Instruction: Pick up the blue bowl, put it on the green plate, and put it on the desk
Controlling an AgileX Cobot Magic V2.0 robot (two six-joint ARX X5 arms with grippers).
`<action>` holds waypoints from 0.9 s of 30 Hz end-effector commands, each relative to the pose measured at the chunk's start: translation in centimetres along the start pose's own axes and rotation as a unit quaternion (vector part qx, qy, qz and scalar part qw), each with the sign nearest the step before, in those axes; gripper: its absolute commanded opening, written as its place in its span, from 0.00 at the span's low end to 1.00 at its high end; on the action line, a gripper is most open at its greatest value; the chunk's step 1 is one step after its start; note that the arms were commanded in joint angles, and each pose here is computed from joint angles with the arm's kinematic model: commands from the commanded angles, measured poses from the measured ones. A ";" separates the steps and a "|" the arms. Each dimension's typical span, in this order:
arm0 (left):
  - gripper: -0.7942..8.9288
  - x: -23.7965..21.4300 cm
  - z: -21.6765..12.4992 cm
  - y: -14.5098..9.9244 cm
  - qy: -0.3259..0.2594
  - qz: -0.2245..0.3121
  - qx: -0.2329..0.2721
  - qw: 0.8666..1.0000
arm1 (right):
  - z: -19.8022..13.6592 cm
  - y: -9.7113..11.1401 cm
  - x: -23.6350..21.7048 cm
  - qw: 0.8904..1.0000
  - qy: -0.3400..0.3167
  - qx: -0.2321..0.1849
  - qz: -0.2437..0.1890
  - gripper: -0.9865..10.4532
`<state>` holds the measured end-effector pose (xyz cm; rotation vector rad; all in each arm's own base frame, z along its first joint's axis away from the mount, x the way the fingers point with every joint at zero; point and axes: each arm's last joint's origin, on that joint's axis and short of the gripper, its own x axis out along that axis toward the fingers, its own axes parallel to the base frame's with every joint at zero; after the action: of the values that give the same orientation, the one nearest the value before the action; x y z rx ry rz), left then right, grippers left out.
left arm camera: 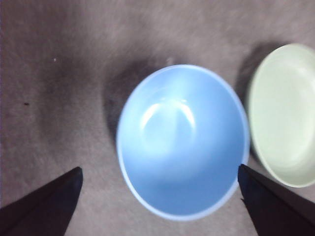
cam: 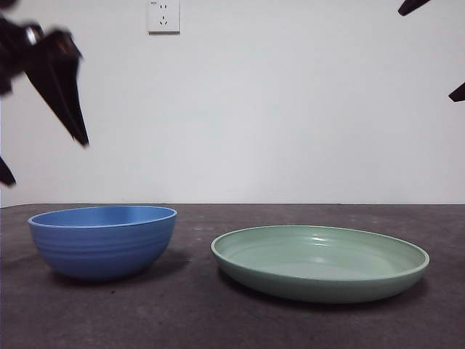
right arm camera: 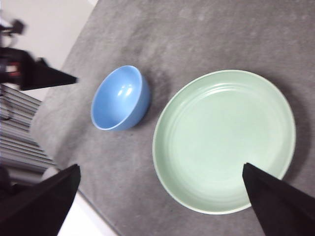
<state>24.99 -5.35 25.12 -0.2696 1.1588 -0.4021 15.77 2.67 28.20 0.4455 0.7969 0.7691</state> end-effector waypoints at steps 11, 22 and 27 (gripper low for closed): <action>0.59 6.5 2.7 2.3 0.068 0.037 -0.003 0.997 | 0.4 0.3 -0.1 1.000 -0.005 0.004 0.005 0.58; 0.27 7.3 2.7 2.4 0.082 0.037 0.005 0.996 | 0.5 0.3 -0.1 1.000 -0.006 0.003 0.004 0.58; 0.10 7.4 2.7 2.4 0.080 0.036 0.011 0.996 | 0.5 0.3 -0.1 1.000 -0.006 0.003 0.004 0.58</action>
<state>29.80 -6.25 19.04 -0.2003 1.3282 -0.3642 15.77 2.67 28.20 0.4596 0.8029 0.7650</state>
